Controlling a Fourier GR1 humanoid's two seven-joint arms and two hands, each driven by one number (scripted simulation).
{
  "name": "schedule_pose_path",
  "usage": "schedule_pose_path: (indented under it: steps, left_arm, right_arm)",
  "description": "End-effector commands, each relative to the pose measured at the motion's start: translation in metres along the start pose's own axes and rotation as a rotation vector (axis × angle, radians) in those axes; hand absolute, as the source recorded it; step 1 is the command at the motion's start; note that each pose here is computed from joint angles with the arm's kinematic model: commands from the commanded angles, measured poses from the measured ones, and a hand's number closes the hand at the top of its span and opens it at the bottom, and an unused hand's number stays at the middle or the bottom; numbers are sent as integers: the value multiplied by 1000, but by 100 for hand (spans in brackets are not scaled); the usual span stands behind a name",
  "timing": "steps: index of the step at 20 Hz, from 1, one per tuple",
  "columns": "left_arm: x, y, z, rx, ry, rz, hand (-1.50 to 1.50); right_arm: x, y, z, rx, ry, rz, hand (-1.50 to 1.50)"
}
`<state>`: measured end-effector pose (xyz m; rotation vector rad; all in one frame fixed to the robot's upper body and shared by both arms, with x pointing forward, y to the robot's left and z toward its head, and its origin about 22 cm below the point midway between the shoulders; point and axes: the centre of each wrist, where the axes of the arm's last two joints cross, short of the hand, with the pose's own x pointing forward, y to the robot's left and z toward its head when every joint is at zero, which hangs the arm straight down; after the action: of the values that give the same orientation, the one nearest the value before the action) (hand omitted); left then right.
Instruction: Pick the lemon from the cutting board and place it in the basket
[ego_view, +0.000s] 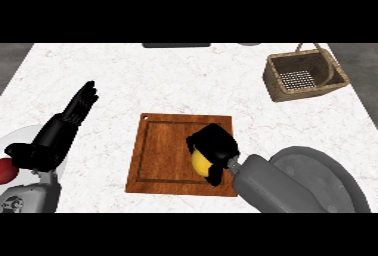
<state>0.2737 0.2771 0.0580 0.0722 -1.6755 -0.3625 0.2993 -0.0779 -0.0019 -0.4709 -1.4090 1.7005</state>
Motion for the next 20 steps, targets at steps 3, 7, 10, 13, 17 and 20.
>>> schedule_pose_path:
  steps: [3, 7, 10, 13, 17, 20]
  left_arm:
    - [2, 18, 6, 54, 12, -8, 0]
    - [-11, 10, 9, 48, 14, 3, 0]
    - [-15, 10, 15, 57, 24, -6, 0]
    - [-7, 13, 20, 49, 15, 5, 0]
    - [-6, 3, 10, 54, 23, 21, 0]
    - [-8, 7, 16, 27, 14, 2, 0]
  right_arm:
    - [-52, -16, 89, -49, 19, -7, 150]
    - [-39, -43, 128, -122, -26, -216, 150]
    - [-33, -61, 156, -216, -100, -373, 150]
    - [-29, -85, 180, -374, -172, -517, 150]
    - [-3, -115, 229, -498, -241, -591, 150]
    - [-2, -142, 265, -538, -186, -624, 150]
